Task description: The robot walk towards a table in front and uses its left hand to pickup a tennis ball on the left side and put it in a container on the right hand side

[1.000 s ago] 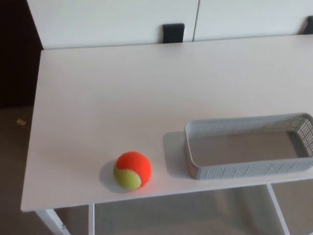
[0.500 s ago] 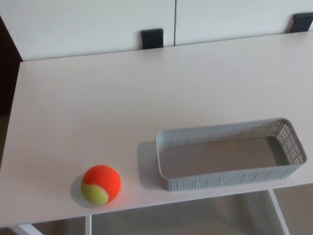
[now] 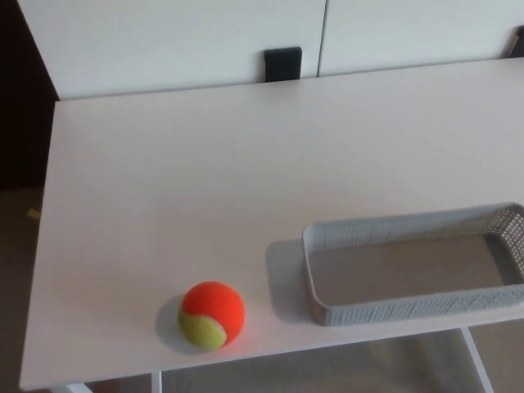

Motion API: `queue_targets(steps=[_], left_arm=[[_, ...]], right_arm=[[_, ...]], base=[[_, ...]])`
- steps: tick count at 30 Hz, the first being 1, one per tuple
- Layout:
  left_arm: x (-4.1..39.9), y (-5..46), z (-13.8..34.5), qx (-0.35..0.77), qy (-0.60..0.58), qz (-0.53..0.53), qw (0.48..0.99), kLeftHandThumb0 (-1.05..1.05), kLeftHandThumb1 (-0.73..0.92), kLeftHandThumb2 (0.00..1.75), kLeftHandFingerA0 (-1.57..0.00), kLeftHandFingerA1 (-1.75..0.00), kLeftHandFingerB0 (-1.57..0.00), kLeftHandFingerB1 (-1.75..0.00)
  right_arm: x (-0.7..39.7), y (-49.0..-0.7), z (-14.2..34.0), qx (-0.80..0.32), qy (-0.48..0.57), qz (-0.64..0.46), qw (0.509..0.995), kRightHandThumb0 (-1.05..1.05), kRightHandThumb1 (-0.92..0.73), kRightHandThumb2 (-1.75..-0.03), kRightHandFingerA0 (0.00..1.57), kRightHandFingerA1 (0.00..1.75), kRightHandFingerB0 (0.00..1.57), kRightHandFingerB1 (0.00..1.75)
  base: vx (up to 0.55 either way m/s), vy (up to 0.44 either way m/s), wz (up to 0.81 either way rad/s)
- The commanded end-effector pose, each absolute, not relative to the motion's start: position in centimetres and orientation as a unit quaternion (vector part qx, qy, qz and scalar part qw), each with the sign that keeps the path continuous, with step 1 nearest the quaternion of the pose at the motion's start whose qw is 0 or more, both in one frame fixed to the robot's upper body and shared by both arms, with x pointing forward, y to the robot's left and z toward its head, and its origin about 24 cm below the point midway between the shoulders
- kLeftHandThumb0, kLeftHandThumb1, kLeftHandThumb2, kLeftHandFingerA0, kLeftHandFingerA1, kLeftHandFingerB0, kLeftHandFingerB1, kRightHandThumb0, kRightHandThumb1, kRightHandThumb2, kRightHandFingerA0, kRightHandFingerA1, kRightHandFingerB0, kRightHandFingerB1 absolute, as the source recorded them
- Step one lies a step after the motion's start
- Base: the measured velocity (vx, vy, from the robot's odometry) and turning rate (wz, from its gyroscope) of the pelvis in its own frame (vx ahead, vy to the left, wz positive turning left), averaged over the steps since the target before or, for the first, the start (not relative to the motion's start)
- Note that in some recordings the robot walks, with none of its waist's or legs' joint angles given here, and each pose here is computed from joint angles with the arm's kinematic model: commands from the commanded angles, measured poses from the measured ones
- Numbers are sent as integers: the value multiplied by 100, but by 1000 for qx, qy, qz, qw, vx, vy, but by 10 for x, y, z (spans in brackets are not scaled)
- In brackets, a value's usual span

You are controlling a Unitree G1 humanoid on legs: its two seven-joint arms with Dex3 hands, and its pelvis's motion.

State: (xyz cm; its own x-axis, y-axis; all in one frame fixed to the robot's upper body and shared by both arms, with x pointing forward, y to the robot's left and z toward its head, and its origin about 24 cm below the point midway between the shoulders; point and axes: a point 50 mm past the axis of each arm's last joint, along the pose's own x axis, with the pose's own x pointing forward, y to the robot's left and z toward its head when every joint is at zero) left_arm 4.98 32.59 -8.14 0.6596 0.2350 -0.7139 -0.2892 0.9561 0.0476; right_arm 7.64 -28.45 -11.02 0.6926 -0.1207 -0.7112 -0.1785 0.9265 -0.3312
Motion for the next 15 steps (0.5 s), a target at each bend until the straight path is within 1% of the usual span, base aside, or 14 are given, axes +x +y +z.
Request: queue_targets(steps=[1,9,10,11,12,15], left_arm=[[49,328,-79,-25,385,143,911,2,42,86,-36,-58,-21,-50],[50,330,-78,-21,384,143,912,2,42,86,-35,-58,-20,-50],[48,335,-73,-34,373,162,913,5,45,88,-24,-56,-11,-48],[45,342,-66,-52,356,189,914,5,45,88,-24,-56,-11,-48],[43,348,-60,-46,344,218,912,7,58,59,-27,-44,-18,-33],[41,351,-57,-44,339,231,911,7,58,59,-27,-44,-18,-33]], right_arm=[[74,-290,-110,-190,392,10,900,-45,-59,-59,71,52,49,43],[77,-288,-110,-190,394,9,899,-44,-59,-59,71,51,49,42],[76,-287,-111,-191,395,10,899,-45,-60,-58,74,54,51,43],[74,-285,-112,-193,397,12,897,-45,-60,-58,74,54,51,43],[73,-286,-112,-193,397,11,897,-46,-60,-58,73,54,52,43],[73,-286,-112,-193,397,10,897,-46,-60,-58,73,54,52,43]], base=[[-20,-84,6],[-1,-18,2],[0,0,0],[0,0,0],[0,0,0],[0,0,0]])
